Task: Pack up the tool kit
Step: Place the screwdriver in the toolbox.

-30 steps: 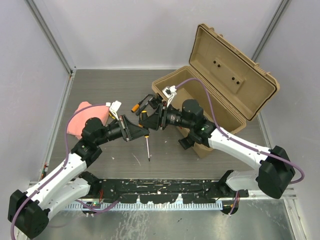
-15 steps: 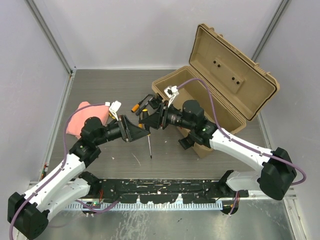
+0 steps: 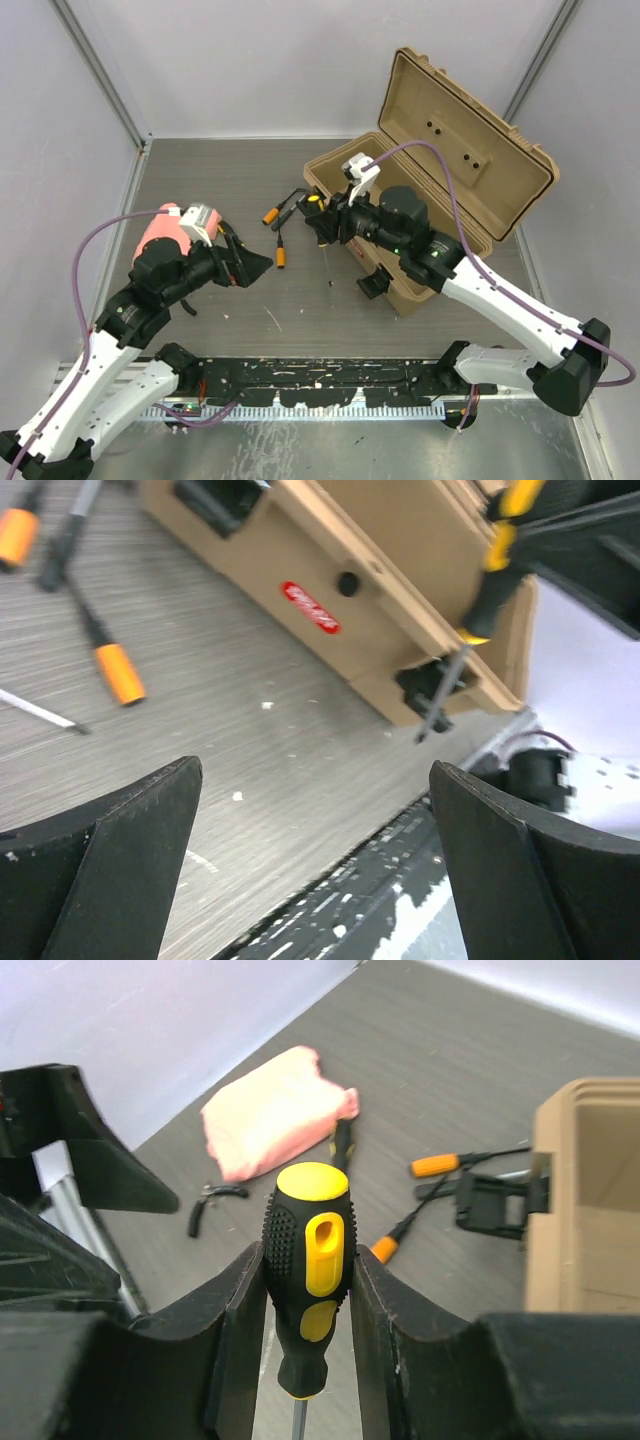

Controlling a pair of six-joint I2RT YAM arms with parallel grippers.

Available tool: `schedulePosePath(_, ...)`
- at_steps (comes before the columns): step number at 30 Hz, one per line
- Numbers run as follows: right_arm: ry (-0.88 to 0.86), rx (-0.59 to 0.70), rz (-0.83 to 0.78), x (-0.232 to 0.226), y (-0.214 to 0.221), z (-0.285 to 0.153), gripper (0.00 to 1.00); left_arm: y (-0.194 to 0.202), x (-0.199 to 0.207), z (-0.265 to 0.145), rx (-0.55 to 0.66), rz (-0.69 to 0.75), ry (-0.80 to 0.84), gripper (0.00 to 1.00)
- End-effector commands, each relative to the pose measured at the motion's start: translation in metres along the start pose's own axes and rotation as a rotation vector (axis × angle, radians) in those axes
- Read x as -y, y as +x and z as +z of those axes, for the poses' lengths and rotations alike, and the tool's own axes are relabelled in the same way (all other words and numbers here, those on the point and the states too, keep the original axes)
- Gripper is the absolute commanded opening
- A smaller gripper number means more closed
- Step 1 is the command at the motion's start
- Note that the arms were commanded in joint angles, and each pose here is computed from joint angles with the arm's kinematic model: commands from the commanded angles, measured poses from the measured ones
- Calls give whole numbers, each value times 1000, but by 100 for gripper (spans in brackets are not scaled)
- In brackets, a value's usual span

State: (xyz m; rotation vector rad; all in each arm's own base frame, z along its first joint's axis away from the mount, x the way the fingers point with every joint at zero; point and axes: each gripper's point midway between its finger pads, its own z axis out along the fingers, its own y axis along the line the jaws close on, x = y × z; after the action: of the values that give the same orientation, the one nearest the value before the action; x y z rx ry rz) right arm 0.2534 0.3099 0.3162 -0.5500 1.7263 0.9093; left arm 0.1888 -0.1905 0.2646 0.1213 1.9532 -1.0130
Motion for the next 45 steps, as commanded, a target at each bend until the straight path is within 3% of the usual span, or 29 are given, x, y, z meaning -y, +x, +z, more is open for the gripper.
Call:
schedulePosePath(1,105,126,-163,9,-57,-23,1,-14,-43,-26,31,93,-291,98)
schedulePosePath(10,290,161,-306,35,-93,-45,1,-23,-78,-46,108,169,-472,98)
schedulePosePath(20,531,56,-442,78,-93,-61,1,-7,-100,-41,79,216,-520,98)
schedulePosePath(25,675,-82,-471,107,-82,-63,1,-5,-103,-40,50,234,-536,98)
schedulePosePath(35,792,-336,-536,155,-32,-63,1,-15,-97,-61,80,234,-563,98)
schedulePosePath(40,837,-438,-500,194,-3,-64,1,-3,-103,-51,123,173,-528,98)
schedulePosePath(45,885,-534,-475,235,29,-60,1,3,-100,-47,94,171,-497,98)
